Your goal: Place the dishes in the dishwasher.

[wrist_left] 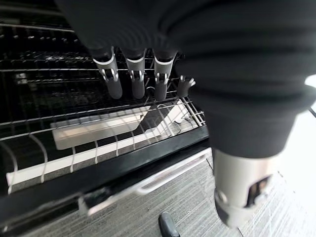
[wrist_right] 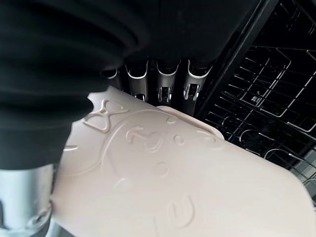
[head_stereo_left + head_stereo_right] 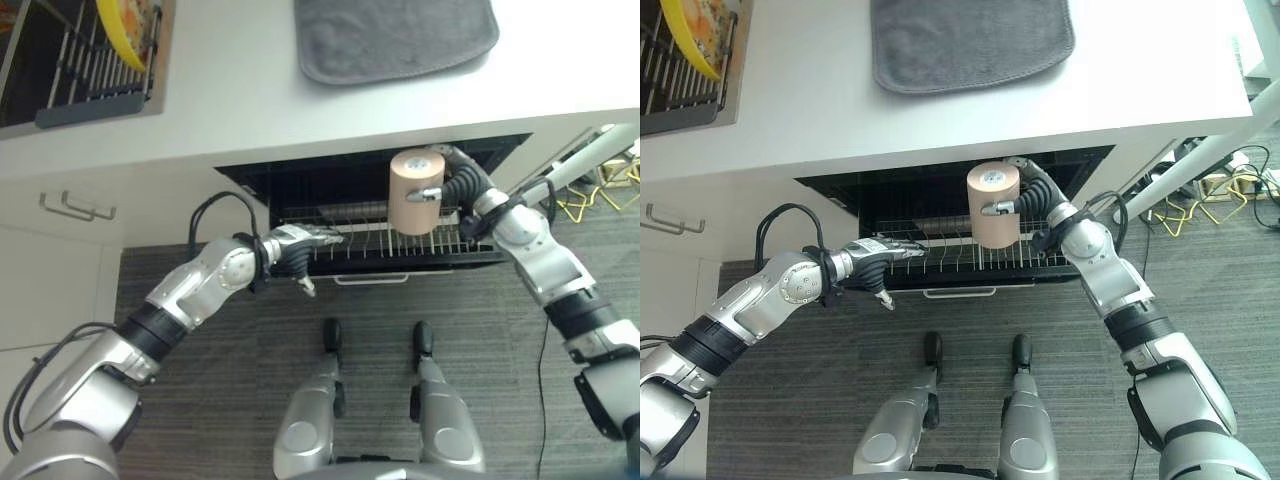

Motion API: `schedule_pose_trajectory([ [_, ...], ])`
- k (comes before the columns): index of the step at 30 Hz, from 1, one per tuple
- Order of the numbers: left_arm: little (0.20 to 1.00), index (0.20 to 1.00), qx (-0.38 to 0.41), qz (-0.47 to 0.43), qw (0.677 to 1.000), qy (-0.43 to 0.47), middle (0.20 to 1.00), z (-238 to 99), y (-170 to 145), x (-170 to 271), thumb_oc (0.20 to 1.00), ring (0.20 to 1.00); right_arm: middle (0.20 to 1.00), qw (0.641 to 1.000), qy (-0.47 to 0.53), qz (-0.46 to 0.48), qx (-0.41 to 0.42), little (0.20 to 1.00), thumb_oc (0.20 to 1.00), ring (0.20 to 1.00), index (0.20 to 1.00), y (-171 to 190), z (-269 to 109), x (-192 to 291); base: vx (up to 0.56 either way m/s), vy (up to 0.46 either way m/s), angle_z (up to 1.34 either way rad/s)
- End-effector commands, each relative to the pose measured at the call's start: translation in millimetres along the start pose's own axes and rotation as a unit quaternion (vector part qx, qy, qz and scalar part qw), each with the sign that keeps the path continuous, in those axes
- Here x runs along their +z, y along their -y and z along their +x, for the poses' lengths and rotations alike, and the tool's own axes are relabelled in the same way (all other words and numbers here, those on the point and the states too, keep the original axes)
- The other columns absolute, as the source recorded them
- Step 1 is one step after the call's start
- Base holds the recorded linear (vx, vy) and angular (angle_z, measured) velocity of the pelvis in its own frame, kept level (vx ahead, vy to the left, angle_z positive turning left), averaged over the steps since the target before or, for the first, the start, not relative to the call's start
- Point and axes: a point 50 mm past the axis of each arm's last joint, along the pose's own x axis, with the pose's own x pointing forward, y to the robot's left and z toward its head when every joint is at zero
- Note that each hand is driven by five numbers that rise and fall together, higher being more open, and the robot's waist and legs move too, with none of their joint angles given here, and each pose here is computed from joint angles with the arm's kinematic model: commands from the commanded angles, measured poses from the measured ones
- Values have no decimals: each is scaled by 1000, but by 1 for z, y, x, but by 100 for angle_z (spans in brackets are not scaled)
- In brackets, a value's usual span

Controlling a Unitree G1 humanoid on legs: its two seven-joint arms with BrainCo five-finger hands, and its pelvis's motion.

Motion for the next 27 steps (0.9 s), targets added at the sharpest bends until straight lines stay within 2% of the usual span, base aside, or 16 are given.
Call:
schedule_pose_trajectory([
  [1,1000,1000,20,27,999,7,1000,-4,-23,-2,1000,1000,200,995,83,-28,-41,200,200,200,200,25,10,38,-23,15,17],
  [7,1000,1000,10,31,999,15,1000,-10,-29,0,1000,1000,200,994,51,-20,-90,200,200,200,200,53,13,29,-19,17,12],
  [12,1000,1000,8,31,999,20,1000,-12,-28,2,1000,1000,200,993,28,-14,-112,200,200,200,200,60,15,18,-4,17,4],
  [20,1000,1000,47,14,999,12,1000,-18,-38,0,1000,1000,200,984,1,-29,-173,200,200,200,200,83,9,3,-10,-1,4],
  [27,1000,1000,53,25,998,30,1000,-22,-48,6,1000,1000,200,981,-17,-27,-193,200,200,200,200,94,11,-1,-6,0,5],
])
